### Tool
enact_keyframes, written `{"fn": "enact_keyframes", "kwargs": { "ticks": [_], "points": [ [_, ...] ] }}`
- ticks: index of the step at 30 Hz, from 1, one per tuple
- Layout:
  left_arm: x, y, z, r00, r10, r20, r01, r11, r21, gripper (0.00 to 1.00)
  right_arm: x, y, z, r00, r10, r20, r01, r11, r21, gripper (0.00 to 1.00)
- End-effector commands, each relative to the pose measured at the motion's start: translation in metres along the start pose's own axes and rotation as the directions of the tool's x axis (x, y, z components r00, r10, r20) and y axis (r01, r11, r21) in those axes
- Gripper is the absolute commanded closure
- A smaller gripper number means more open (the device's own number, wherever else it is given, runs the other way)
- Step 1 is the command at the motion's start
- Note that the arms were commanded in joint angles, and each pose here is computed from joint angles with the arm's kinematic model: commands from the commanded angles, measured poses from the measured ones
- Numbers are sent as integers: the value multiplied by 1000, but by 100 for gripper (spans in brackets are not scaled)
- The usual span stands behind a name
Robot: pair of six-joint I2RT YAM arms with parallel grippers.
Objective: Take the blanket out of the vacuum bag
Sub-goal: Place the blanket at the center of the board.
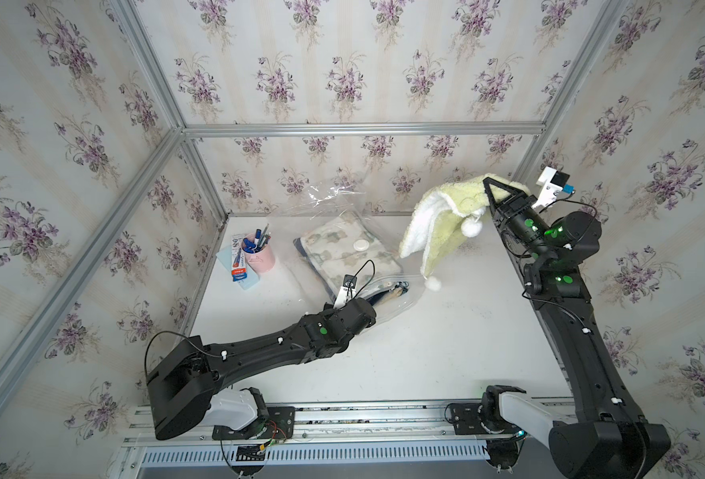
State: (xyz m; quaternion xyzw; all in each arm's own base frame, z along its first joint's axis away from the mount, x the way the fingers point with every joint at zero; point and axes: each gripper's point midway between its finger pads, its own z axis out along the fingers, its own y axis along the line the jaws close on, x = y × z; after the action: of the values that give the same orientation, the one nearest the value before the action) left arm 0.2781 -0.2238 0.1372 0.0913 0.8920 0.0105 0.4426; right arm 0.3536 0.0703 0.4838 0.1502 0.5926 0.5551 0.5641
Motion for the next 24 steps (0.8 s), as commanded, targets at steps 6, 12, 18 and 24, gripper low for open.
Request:
{"fn": "enact_keyframes", "kwargs": {
  "ticks": [6, 12, 18, 24],
  "points": [
    [-1, -1, 5, 1000, -12, 15, 12, 1000, -4, 100, -19, -24, -40, 992, -79, 96, 68, 991, 112, 100],
    [10, 7, 13, 1000, -16, -7, 16, 999, -30, 100, -18, -63, -45, 993, -69, 98, 49, 981, 190, 100],
    [19, 27, 17, 999, -41, -21, 39, 997, -67, 100, -25, -87, -46, 990, -75, 119, 46, 971, 234, 100],
    [23, 37, 23, 998, -49, -42, 45, 995, -84, 100, -43, -104, -44, 983, -98, 156, 53, 961, 272, 100]
  ]
}}
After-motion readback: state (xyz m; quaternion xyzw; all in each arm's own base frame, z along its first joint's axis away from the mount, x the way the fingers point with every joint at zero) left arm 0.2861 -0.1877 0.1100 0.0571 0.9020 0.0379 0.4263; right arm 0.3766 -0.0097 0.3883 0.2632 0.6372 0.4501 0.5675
